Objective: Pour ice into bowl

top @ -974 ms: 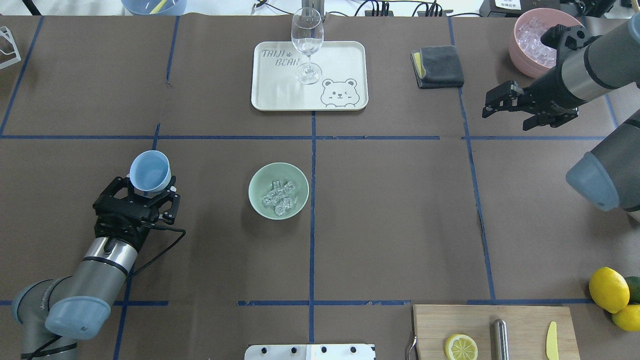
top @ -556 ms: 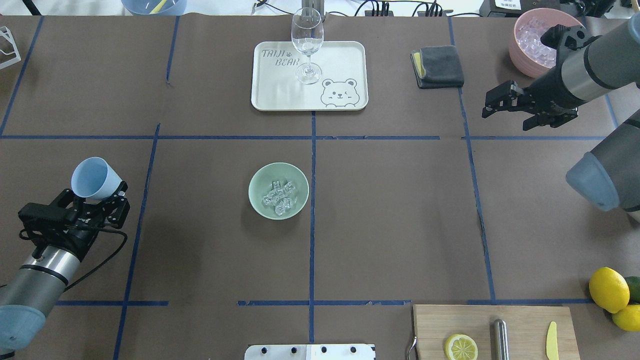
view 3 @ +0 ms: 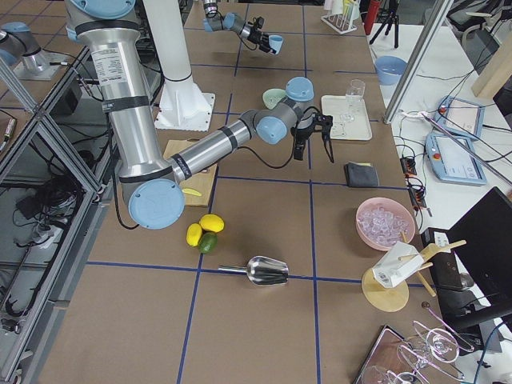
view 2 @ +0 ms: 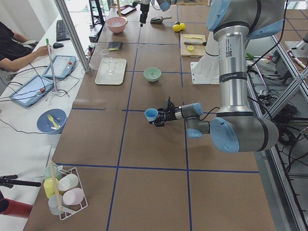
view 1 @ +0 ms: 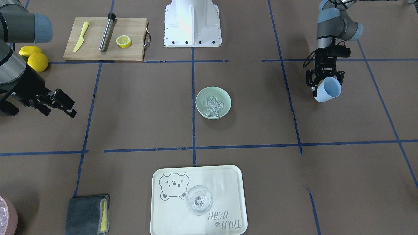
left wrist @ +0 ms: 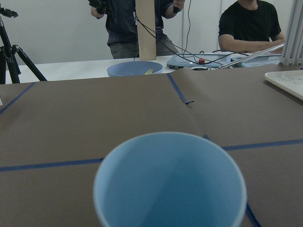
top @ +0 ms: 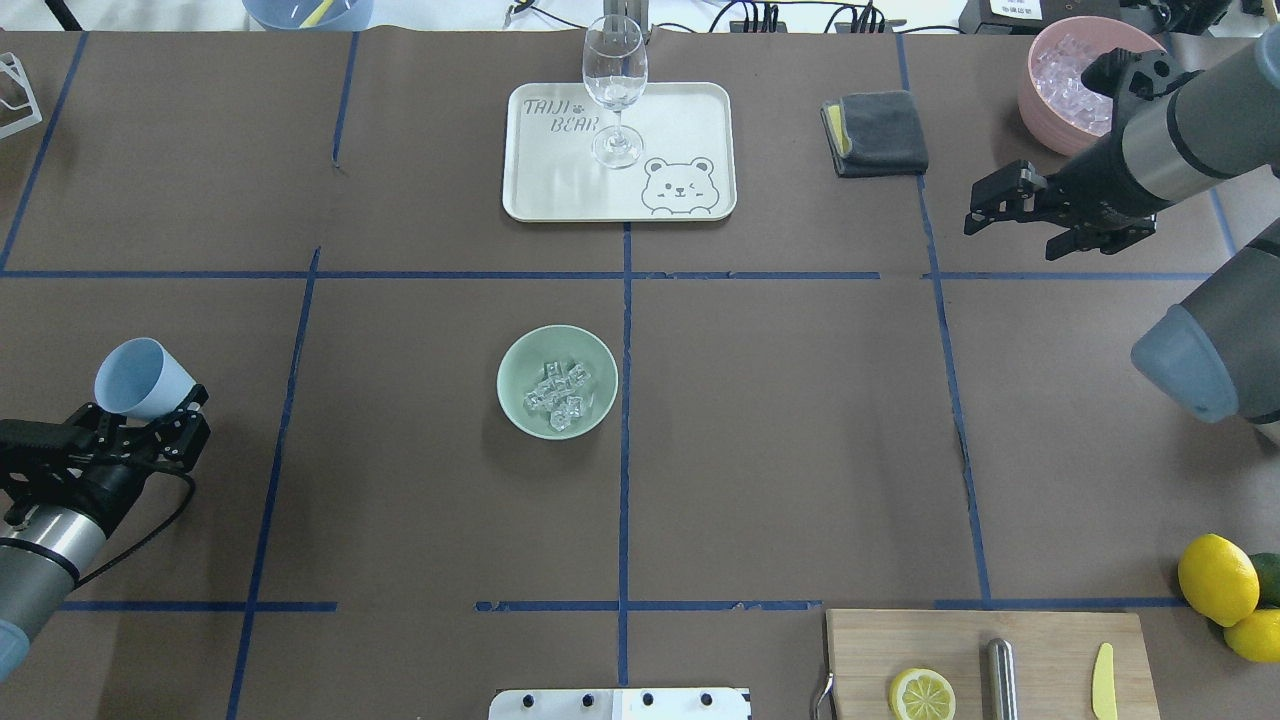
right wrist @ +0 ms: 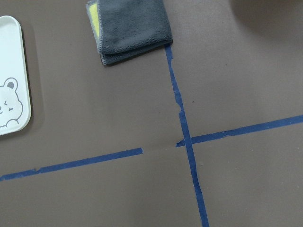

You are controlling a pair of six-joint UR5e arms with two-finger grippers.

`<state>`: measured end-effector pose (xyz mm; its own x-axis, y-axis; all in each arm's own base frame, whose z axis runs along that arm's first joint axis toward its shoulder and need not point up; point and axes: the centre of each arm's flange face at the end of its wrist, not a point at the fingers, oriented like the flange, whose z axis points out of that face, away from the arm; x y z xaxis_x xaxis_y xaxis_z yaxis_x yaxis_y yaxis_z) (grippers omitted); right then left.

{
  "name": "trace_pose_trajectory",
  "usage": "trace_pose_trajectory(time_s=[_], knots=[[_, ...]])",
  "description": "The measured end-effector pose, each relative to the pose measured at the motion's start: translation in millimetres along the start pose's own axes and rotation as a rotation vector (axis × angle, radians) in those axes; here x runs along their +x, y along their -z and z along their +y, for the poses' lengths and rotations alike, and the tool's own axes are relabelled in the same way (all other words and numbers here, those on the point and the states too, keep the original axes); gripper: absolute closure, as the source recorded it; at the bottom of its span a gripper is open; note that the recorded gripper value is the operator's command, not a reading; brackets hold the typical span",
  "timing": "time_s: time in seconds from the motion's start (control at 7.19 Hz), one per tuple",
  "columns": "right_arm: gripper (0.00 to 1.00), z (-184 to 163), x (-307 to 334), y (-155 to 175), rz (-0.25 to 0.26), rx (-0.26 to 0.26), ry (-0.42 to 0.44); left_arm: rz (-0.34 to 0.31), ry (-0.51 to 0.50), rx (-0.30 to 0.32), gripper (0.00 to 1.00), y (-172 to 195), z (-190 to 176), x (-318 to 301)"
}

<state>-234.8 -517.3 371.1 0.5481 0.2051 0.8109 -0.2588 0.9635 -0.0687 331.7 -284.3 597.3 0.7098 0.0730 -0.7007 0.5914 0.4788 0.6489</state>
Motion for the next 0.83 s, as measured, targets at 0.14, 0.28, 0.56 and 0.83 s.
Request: trace_pose_trajectory(time_s=[0.14,0.28,0.56,0.83], knots=[[0.00,0.4,-0.9,1.1,-0.002,0.002,0.002,-0.005,0.009,-0.007,1.00,1.2,0.9,-7.5],[0.00,0.5,-1.3,1.6,-0.002,0.003,0.003,-0.015,0.011,0.008,1.00,1.5,-0.4,-12.0],[0.00,0.7,-1.5,1.9,-0.003,0.003,0.003,-0.057,-0.004,0.093,1.00,-0.9,-2.4,-23.9],[0.00,0.9,-1.1,1.7,-0.003,0.002,0.002,-0.077,-0.010,0.138,1.00,-4.4,-0.5,-26.1]])
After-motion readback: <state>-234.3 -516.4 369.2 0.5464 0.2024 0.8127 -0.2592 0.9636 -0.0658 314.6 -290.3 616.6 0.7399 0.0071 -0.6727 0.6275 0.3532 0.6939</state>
